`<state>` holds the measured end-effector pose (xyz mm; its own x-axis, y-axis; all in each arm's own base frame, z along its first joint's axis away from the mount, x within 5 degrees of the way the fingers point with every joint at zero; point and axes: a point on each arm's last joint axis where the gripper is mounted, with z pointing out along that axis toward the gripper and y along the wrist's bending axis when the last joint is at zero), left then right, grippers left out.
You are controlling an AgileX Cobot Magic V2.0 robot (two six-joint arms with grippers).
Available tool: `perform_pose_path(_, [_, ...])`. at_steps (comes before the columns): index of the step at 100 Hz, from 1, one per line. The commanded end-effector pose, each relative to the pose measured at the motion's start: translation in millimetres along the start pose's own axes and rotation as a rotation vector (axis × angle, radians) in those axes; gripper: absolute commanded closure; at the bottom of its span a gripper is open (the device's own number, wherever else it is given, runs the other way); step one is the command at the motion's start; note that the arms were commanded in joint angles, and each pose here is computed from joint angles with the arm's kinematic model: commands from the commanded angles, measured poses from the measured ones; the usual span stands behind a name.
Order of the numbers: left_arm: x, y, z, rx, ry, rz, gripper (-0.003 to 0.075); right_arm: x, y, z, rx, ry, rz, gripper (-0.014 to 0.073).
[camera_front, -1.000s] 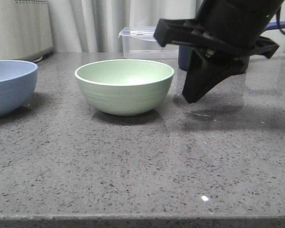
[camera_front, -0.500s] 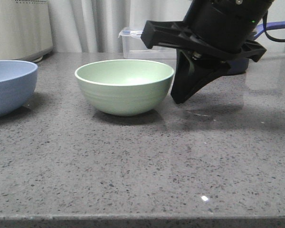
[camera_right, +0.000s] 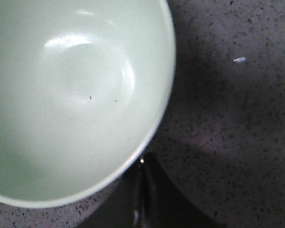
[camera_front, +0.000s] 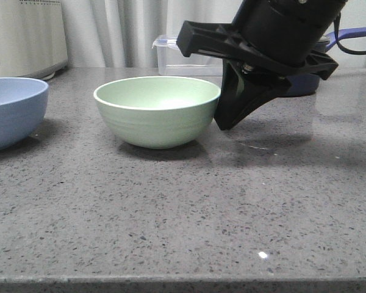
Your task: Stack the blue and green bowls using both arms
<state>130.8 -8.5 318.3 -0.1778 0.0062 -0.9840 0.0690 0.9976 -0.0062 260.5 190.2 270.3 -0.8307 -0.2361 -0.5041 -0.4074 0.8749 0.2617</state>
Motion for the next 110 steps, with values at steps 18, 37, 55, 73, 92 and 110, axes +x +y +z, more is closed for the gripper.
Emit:
perform_pose_path(18, [-15.0,-0.3,6.3,0.006,0.028,-0.034,0.0332,-10.8,4.7,-15.5,-0.026,-0.094,-0.008,0.0664])
perform_pose_path(37, [-22.2,-2.8,36.1,0.034,0.256,-0.062,0.0335,-10.7,4.7,-15.6,-0.026,-0.093,-0.008,0.0664])
perform_pose_path(55, [-27.8,-4.3,68.4,0.049,0.457,-0.084,0.0335,-10.6,4.7,-15.6,-0.026,-0.092,-0.008,0.0664])
perform_pose_path(73, [-27.0,-4.4,101.6,0.053,0.576,-0.095,0.0335,-10.6,4.7,-15.6,-0.026,-0.092,-0.008,0.0664])
perform_pose_path(92, [-18.0,-4.3,128.0,0.056,0.682,-0.098,0.0334,-10.6,4.7,-15.6,-0.026,-0.092,-0.008,0.0664])
perform_pose_path(110, [-6.8,-3.9,145.1,0.053,0.737,-0.101,0.0335,-10.5,4.6,-15.6,-0.026,-0.091,-0.008,0.0664])
